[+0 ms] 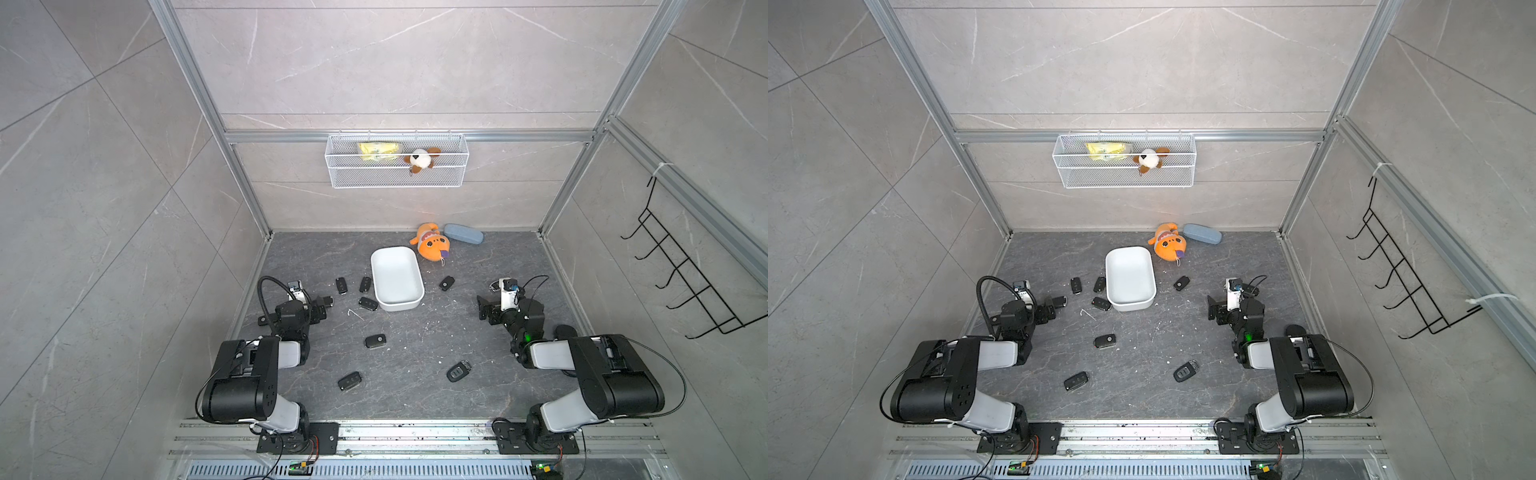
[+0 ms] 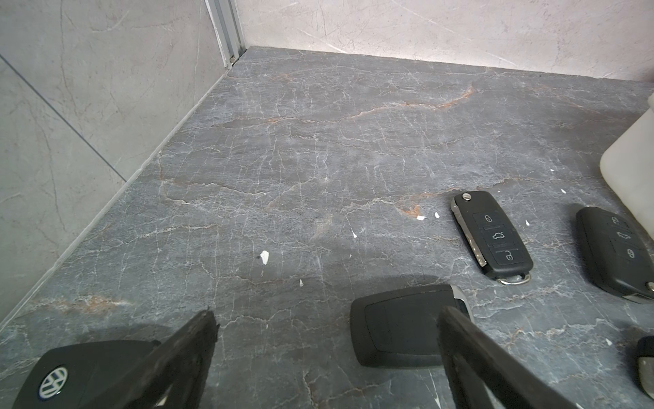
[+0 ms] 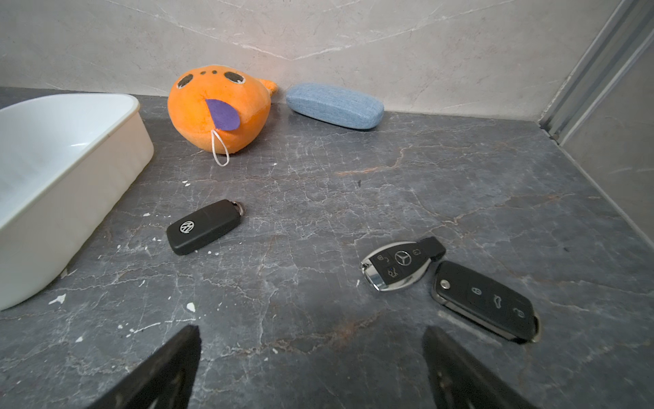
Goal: Place the car key into the storage box
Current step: Move the storage box to the center of the board.
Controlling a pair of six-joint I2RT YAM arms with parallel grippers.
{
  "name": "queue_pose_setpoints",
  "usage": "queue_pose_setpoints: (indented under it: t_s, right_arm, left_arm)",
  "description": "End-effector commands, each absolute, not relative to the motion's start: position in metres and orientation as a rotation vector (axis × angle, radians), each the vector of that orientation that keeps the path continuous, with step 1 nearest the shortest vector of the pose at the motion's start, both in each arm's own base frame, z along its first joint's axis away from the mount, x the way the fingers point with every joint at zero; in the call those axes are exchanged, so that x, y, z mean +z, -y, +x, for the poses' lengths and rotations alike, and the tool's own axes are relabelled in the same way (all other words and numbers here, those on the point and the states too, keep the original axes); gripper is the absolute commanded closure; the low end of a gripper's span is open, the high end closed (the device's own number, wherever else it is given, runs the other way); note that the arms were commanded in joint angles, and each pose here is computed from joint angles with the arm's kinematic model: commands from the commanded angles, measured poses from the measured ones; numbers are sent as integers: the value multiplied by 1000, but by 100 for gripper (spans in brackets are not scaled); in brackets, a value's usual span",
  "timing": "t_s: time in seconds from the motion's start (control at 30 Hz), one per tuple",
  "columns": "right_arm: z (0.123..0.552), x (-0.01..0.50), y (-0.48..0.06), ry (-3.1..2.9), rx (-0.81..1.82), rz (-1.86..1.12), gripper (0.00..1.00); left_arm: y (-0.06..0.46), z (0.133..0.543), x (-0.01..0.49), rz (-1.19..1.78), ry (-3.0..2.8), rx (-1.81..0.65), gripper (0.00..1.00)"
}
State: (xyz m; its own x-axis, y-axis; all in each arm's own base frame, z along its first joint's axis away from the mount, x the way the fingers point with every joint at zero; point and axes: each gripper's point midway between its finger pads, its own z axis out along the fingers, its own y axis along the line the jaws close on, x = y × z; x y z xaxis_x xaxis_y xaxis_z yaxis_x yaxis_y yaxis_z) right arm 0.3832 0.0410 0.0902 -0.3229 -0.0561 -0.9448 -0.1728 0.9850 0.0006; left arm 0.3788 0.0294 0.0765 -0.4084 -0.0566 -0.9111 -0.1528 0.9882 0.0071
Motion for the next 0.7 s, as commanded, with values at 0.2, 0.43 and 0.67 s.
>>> queue_pose_setpoints:
  t_s: [0.2, 0.43, 0.67]
  right_arm:
    - [388, 95, -36, -1897, 99, -119, 0]
    - [377, 130, -18, -1856, 25, -17, 0]
    - [383, 192, -12, -1745, 132, 165, 0]
  left_arm:
    - [-34, 384, 97, -138, -1957, 132, 0]
    - [-53, 380, 171, -298, -1990, 191, 0]
    - [-67, 365, 226, -574, -1974, 146, 0]
